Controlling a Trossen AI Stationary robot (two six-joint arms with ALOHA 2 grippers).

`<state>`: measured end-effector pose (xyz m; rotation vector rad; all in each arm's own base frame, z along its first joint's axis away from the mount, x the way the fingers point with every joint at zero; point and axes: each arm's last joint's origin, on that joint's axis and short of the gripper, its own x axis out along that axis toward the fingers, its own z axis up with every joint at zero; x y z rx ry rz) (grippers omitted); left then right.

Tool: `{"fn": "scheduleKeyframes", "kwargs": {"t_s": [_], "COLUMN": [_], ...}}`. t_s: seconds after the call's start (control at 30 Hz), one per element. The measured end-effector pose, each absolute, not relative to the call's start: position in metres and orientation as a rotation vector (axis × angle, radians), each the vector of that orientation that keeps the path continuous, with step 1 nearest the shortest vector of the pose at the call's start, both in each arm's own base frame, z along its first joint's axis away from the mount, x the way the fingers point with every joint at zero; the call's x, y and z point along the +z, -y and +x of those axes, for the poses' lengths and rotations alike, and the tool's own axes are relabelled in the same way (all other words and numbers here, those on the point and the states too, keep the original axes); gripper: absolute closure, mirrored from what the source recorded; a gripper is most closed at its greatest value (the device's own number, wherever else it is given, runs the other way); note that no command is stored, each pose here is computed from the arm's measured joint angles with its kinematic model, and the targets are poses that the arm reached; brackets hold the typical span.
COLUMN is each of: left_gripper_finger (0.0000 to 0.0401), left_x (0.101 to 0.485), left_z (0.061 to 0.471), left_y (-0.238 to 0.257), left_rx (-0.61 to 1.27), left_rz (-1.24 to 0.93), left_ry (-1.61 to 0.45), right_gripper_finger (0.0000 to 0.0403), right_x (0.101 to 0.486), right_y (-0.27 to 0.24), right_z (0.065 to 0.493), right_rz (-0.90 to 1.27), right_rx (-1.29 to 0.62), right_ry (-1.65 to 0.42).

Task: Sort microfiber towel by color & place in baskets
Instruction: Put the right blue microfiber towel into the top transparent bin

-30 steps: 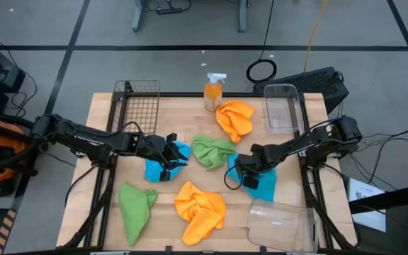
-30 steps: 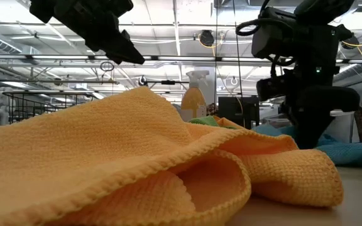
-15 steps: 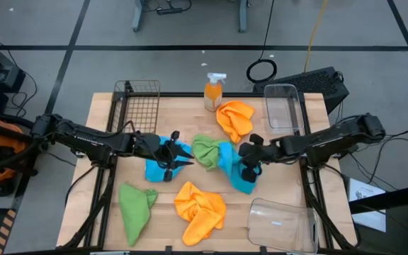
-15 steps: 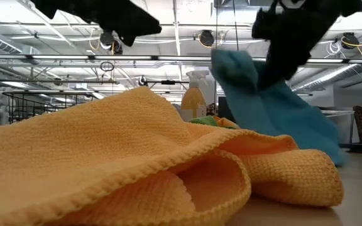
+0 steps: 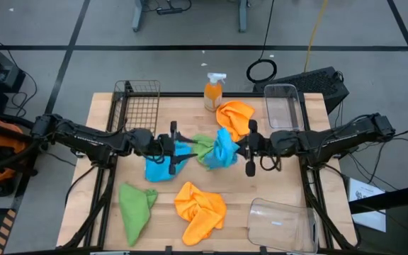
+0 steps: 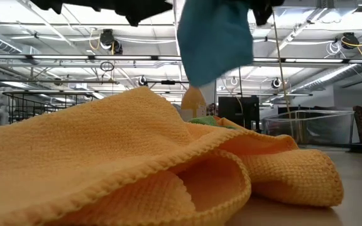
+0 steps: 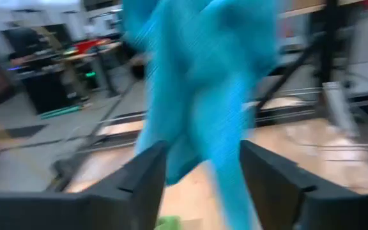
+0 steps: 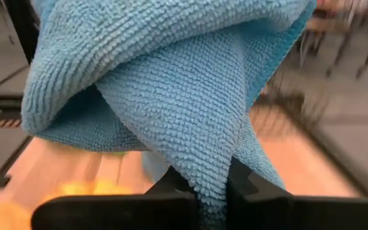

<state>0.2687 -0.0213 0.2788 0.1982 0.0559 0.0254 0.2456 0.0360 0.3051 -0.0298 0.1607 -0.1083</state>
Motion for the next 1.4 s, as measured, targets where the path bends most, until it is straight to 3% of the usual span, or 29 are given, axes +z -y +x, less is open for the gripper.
{"fn": "scheduleKeyframes", "kwargs": {"t_s": [0.2,0.37,0.6,0.8,1.03,1.4], "left_gripper_finger": [0.0077,0.0033,0.0026,0.0026,0.0026,0.0028], "left_x": [0.274,0.267,0.257,0.259,0.259,0.257], "left_z": [0.273,0.283,0.301,0.305,0.303,0.305], "left_y": [0.016,0.025,0.038,0.040,0.052,0.042], "left_rx": [0.000,-0.035,-0.051,0.133,0.149,0.148], "left_rz": [0.114,0.060,0.095,0.220,0.400,0.474], "left_ry": [-0.069,-0.037,0.089,0.183,0.166,0.148], "right_gripper_finger": [0.0390,0.0390,0.0390,0.0390,0.0390,0.0390], "right_x": [0.314,0.316,0.315,0.305,0.293,0.292], "right_y": [-0.037,-0.039,-0.041,-0.042,-0.044,-0.040], "right_z": [0.253,0.260,0.271,0.281,0.292,0.297], "right_rz": [-0.114,-0.155,-0.198,-0.196,-0.177,-0.141], "right_rx": [-0.105,-0.107,-0.117,-0.055,-0.041,0.058], "right_ry": [-0.035,0.034,0.111,0.085,0.080,0.118]}}
